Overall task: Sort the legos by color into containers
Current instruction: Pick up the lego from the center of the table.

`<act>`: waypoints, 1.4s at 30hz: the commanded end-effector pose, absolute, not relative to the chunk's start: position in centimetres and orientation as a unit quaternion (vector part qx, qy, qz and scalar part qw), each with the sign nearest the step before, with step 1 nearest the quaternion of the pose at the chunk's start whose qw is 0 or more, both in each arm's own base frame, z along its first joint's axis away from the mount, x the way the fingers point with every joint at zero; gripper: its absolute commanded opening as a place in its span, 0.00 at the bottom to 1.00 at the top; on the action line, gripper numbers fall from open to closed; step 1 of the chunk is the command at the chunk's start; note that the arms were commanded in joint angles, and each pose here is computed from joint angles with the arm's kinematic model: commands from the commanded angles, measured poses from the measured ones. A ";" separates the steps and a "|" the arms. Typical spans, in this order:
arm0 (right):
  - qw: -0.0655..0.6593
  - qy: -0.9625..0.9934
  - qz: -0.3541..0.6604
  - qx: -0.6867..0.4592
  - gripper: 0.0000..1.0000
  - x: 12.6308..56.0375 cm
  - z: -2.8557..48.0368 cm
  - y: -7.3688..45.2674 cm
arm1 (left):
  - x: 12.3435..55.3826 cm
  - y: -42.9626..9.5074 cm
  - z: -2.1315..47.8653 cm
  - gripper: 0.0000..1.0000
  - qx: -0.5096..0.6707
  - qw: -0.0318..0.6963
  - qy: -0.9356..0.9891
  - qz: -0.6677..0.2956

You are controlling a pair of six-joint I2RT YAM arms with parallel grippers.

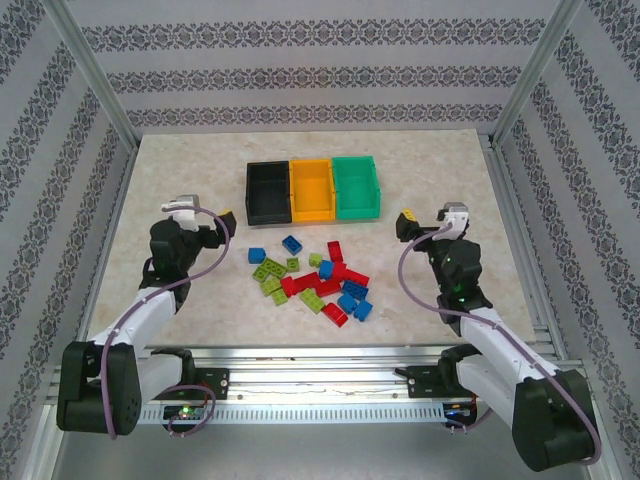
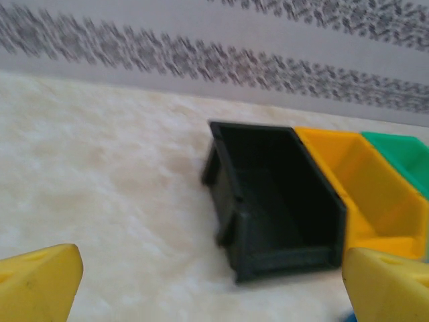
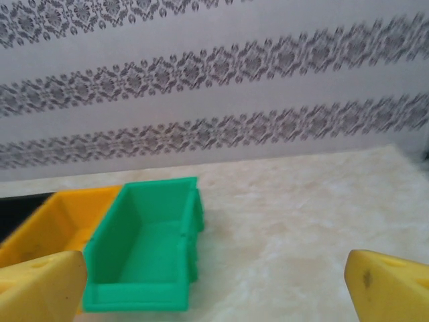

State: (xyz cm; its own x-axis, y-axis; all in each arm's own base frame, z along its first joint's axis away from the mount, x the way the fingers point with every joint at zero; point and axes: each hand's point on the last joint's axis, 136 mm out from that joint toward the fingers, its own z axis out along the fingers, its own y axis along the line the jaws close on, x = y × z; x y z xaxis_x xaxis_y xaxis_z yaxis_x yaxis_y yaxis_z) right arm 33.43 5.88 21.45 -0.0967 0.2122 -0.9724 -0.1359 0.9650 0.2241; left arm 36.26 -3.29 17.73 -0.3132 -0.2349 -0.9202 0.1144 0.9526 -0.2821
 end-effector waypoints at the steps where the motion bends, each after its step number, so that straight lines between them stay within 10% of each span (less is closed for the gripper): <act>1: 0.556 0.792 0.248 0.040 0.98 33.2 18.5 9.5 | 33.7 -6.0 13.6 1.00 -0.106 0.448 0.849 -0.258; 16: 0.467 0.865 0.174 -0.063 0.98 32.6 10.8 17.6 | 27.9 -10.4 6.3 0.98 -0.175 0.212 0.930 -0.244; 42: 0.454 0.871 0.149 -0.112 0.98 33.4 9.7 20.4 | 32.3 -12.8 4.8 0.95 -0.084 0.151 0.985 0.010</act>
